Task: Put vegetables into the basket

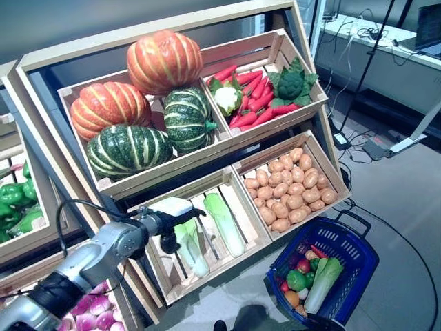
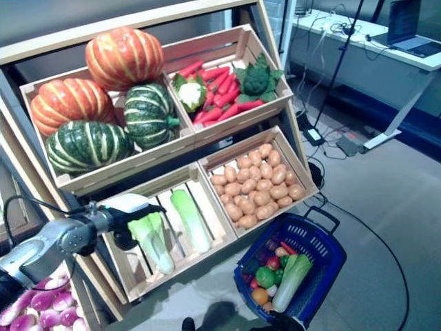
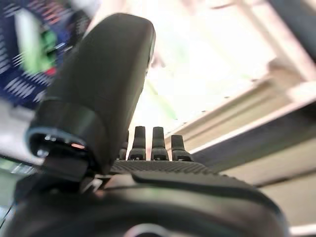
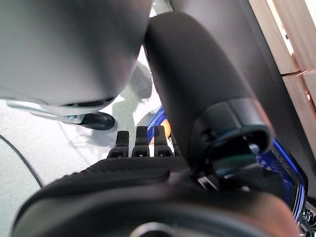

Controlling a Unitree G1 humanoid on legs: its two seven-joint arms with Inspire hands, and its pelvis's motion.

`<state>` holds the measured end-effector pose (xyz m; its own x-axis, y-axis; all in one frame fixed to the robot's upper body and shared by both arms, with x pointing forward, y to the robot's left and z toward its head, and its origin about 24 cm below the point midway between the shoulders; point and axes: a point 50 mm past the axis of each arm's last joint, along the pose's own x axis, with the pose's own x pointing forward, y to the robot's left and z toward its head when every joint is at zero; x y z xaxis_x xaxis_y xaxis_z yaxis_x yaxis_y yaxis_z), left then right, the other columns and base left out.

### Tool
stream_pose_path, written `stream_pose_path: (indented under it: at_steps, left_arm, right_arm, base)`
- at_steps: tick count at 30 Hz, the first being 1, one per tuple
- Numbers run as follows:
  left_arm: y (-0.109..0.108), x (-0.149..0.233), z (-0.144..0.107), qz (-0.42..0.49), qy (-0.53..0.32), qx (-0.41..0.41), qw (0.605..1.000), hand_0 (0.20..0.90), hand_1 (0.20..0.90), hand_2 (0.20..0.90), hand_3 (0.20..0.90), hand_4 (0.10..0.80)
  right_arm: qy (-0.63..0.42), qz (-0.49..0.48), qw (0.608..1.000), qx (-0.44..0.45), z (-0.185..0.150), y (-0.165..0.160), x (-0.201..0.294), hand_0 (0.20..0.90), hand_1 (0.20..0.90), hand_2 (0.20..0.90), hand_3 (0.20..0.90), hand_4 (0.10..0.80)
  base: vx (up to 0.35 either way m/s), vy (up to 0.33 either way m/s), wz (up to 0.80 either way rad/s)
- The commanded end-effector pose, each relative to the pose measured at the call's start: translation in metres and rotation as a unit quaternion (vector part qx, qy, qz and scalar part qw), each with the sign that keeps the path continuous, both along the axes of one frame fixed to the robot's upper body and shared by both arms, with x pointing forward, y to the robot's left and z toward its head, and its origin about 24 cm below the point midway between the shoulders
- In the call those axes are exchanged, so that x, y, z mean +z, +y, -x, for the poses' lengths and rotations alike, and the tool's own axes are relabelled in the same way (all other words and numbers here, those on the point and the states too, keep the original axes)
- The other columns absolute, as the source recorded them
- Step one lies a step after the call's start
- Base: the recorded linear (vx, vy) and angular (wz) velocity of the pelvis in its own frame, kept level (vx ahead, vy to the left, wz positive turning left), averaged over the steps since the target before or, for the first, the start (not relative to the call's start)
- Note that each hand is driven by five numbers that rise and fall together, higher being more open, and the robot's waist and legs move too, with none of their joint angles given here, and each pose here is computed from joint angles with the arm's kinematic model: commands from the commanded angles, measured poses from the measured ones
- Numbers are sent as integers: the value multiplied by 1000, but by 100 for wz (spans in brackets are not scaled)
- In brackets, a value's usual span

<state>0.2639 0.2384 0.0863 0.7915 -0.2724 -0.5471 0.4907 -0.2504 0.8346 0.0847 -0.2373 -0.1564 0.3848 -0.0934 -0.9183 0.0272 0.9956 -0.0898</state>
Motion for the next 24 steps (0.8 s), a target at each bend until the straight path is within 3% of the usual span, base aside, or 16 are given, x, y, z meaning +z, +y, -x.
stream_pose_path:
  at_steps: [1,8,13,18,24]
  left_arm:
    - [1,68,-28,-62,-139,-42,987,900,900,900,900,800]
    - [2,74,-48,-129,-206,-61,968,900,900,900,900,800]
    - [18,63,-70,-136,-319,-70,935,900,900,900,900,800]
    - [20,63,-82,-126,-412,-85,898,900,900,900,900,800]
    - [20,54,-92,-163,-434,-88,882,900,900,900,900,800]
  right_arm:
    - [-63,-4,998,-15,-27,-13,12,900,900,900,900,800]
    - [-107,9,994,-18,-55,-31,27,900,900,900,900,800]
    - [-171,7,985,-23,-95,-35,46,900,900,900,900,800]
    - [-229,11,973,-13,-130,-30,66,900,900,900,900,800]
    - [-285,5,958,-11,-167,-21,91,900,900,900,900,800]
  base:
    - [-60,-14,10]
    - [-123,-32,13]
    - [-144,-50,6]
    - [-128,0,11]
    - [-97,46,4]
